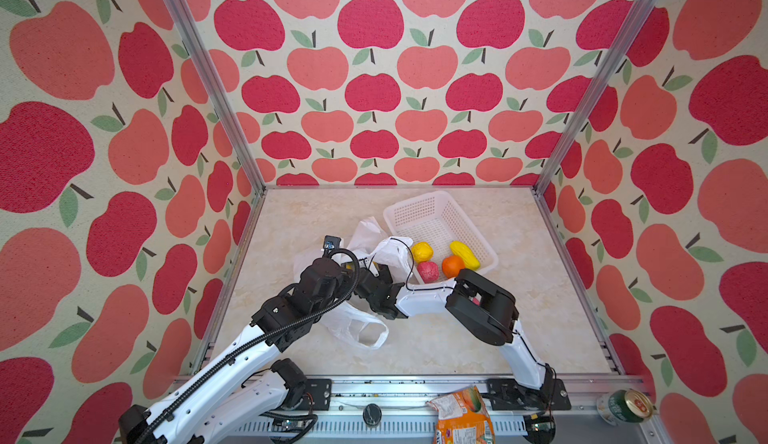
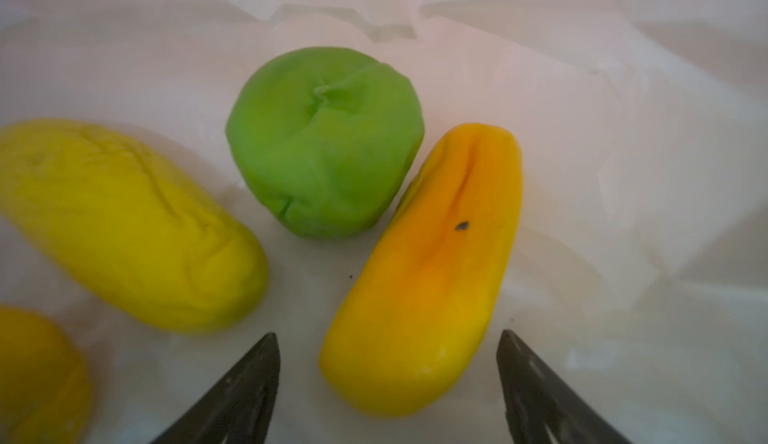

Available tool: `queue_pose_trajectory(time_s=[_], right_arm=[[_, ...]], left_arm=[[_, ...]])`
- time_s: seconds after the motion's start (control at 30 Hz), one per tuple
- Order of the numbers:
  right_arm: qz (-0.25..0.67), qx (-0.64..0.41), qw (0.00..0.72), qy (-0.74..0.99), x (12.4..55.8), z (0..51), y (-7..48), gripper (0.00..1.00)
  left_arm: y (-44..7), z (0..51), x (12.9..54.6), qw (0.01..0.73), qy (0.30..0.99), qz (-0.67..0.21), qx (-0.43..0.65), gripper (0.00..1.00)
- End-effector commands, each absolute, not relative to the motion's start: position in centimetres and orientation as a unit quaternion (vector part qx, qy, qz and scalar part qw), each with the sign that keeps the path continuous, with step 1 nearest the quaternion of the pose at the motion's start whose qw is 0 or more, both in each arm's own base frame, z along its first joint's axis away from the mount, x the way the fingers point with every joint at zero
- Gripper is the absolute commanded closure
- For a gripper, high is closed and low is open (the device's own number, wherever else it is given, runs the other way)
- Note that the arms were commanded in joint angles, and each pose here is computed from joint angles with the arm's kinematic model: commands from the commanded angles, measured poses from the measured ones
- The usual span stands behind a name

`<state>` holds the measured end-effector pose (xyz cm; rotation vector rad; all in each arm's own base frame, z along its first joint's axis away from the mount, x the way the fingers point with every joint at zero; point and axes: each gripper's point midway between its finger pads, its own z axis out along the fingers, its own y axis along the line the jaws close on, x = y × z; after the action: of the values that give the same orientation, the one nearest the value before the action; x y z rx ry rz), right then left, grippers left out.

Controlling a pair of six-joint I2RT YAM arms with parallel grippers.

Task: Untie the knot of the plastic bag and take out the fruit
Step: 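Lower the right gripper onto the orange-yellow elongated fruit and close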

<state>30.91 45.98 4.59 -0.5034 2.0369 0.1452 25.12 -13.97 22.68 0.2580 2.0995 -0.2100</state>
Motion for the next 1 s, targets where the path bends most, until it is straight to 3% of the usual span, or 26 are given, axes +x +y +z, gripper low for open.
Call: queue_pose_trajectory(time_s=[0.0, 0.27, 0.53, 0.77, 0.97], right_arm=[[0.012, -0.167, 0.520, 0.838, 33.1, 4.6, 44.7, 0.16], [0.006, -0.144, 0.498, 0.855, 35.2, 2.7, 44.2, 0.21], [0.032, -0.154, 0.482, 0.862, 35.1, 2.1, 44.6, 0.43], [0.064, -0.168, 0.487, 0.855, 33.7, 5.1, 44.4, 0.57], [0.105, -0.188, 0.508, 0.834, 31.0, 9.7, 43.9, 0.62]], left_arm=[[-15.0, 22.8, 25.3, 0.489, 0.858, -0.097, 0.125, 1.00], [-14.8, 22.6, 25.4, 0.487, 0.859, -0.084, 0.134, 1.00], [-14.6, 23.1, 25.0, 0.498, 0.851, -0.090, 0.138, 1.00], [-13.9, 22.9, 25.2, 0.499, 0.852, -0.084, 0.132, 1.00], [-13.4, 22.7, 25.3, 0.497, 0.855, -0.082, 0.125, 1.00]])
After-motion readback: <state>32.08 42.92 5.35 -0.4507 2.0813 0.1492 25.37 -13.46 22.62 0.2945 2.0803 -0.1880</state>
